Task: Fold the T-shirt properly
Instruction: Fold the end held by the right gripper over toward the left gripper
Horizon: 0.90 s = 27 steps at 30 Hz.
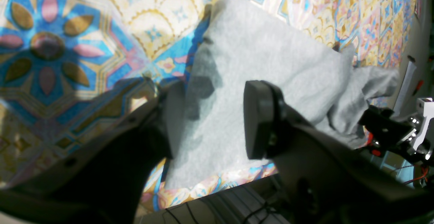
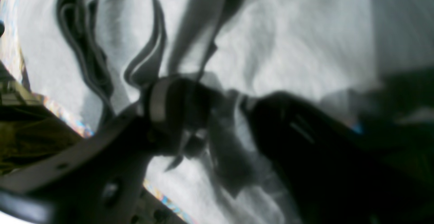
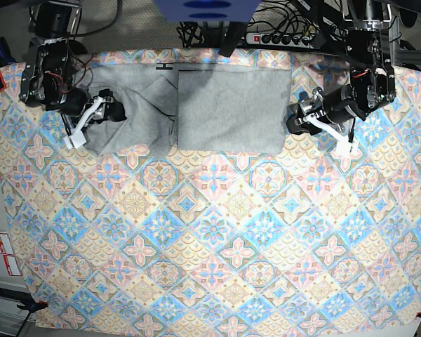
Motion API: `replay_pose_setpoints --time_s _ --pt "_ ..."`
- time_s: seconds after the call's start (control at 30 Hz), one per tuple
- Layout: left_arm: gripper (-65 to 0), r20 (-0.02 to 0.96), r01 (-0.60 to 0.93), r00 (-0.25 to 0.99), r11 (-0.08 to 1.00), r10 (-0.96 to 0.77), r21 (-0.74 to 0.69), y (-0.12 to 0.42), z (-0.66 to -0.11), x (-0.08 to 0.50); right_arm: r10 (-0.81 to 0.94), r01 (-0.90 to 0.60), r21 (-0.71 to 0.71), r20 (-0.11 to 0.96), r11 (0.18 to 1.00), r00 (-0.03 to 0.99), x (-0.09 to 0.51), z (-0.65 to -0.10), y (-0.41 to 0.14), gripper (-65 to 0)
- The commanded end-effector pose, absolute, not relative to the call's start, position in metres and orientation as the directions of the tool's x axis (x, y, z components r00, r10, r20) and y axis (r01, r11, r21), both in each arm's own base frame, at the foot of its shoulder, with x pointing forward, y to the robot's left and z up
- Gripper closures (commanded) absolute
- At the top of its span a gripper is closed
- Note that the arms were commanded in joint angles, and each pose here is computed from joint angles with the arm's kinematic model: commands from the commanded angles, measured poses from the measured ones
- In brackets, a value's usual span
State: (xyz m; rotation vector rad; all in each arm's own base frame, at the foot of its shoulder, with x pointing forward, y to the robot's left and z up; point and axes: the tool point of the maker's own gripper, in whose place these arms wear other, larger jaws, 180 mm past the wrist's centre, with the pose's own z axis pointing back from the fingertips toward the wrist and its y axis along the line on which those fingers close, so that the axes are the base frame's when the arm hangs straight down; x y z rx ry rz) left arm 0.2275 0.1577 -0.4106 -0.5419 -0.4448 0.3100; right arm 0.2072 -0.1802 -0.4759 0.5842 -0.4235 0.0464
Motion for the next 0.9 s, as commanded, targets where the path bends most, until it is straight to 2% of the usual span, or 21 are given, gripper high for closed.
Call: replay_pose_setpoints --time_s 0.0,0.1,0.27,0.87 --pt "-28.6 0.358 -0.141 0.846 0.814 0.395 -0.564 0.159 -0.400 0.238 -0.041 -0.166 0.522 0.362 0.836 0.931 0.197 -0.482 -0.177 -29.5" --pt "-28.6 0.358 -0.141 0.846 0.814 0.395 -0.564 0.159 -0.400 0.238 -0.045 -0.161 0.524 0.358 0.836 0.932 0.197 -0.483 -0.178 -20.3" --pt "-28.6 0.358 -0.141 0.846 0.814 0.395 -0.564 0.159 -0.400 0.238 -0.049 -0.160 0.527 0.360 0.835 0.932 0.198 -0.482 -0.178 -0.8" --pt "-28.6 0.382 -0.189 0.801 0.801 0.460 -0.567 0.180 -0.392 0.245 -0.113 -0.192 0.476 0.540 0.859 0.834 0.286 -0.431 -0.206 0.0"
